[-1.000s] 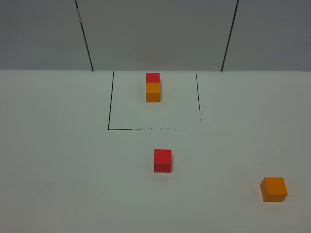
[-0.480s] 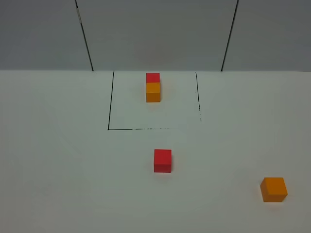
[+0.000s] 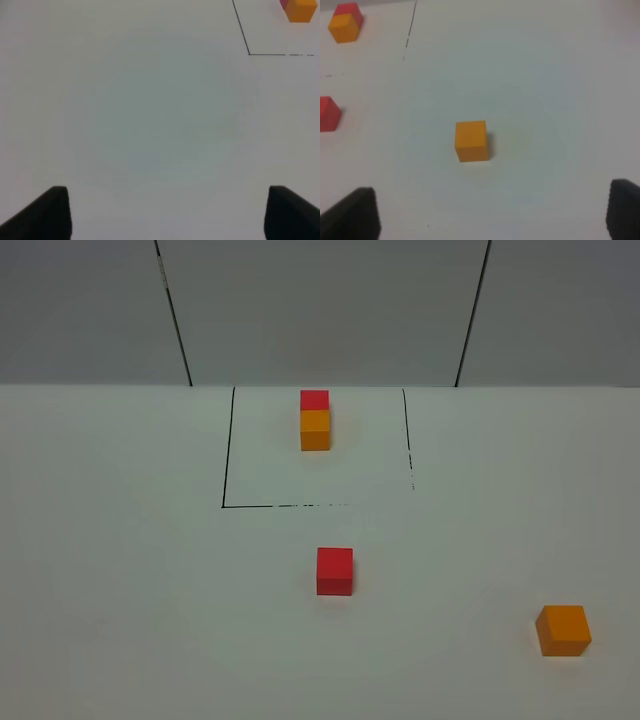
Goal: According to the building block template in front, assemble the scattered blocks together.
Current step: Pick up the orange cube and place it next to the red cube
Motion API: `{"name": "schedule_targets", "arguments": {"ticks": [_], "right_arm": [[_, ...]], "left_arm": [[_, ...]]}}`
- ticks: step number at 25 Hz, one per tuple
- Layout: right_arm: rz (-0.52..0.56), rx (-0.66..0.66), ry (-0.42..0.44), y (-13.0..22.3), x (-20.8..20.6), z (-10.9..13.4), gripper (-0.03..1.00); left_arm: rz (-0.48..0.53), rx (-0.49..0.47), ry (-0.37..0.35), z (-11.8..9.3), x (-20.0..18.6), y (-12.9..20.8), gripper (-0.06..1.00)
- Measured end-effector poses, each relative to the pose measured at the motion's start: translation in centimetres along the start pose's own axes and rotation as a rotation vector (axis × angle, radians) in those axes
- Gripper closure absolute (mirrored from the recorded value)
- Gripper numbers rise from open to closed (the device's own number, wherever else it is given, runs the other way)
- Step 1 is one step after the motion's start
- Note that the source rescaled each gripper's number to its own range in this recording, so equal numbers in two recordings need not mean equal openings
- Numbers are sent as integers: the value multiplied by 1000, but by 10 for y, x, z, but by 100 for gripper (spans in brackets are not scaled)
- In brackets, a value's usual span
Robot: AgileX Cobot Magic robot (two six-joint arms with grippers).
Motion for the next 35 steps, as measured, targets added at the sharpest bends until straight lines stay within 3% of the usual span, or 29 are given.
{"name": "schedule_targets", "arguments": {"ticks": [7, 12, 14, 20, 24, 29, 35], "right_arm": [[25, 92, -11, 1, 0, 2, 15], [250, 111, 11, -15, 21, 9, 3], [358, 105, 4, -24, 43, 14, -3], [694, 82, 18, -41, 148, 19, -3], [861, 58, 32, -39, 215, 23, -3], [943, 0, 31, -21, 269, 42, -3], [978, -7, 56, 4, 300, 39, -3]], "left_arm": [[0, 0, 0, 0, 0, 0, 29], [0, 0, 0, 0, 0, 0, 29], [0, 0, 0, 0, 0, 0, 29], [0, 0, 0, 0, 0, 0, 29], [0, 0, 0, 0, 0, 0, 29], [0, 0, 0, 0, 0, 0, 29], [0, 0, 0, 0, 0, 0, 29]]}}
Point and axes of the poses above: a point on each arm's last joint axis where the gripper is mounted, x pointing out along that axis toward the gripper, z along the wrist's bending axis when the last joint is at zero, y = z × x, the point moved 4 cm from there along x, pointing out along that axis toward the gripper, and after that the axes turned 8 degrees about x, right-handed, at the moved point
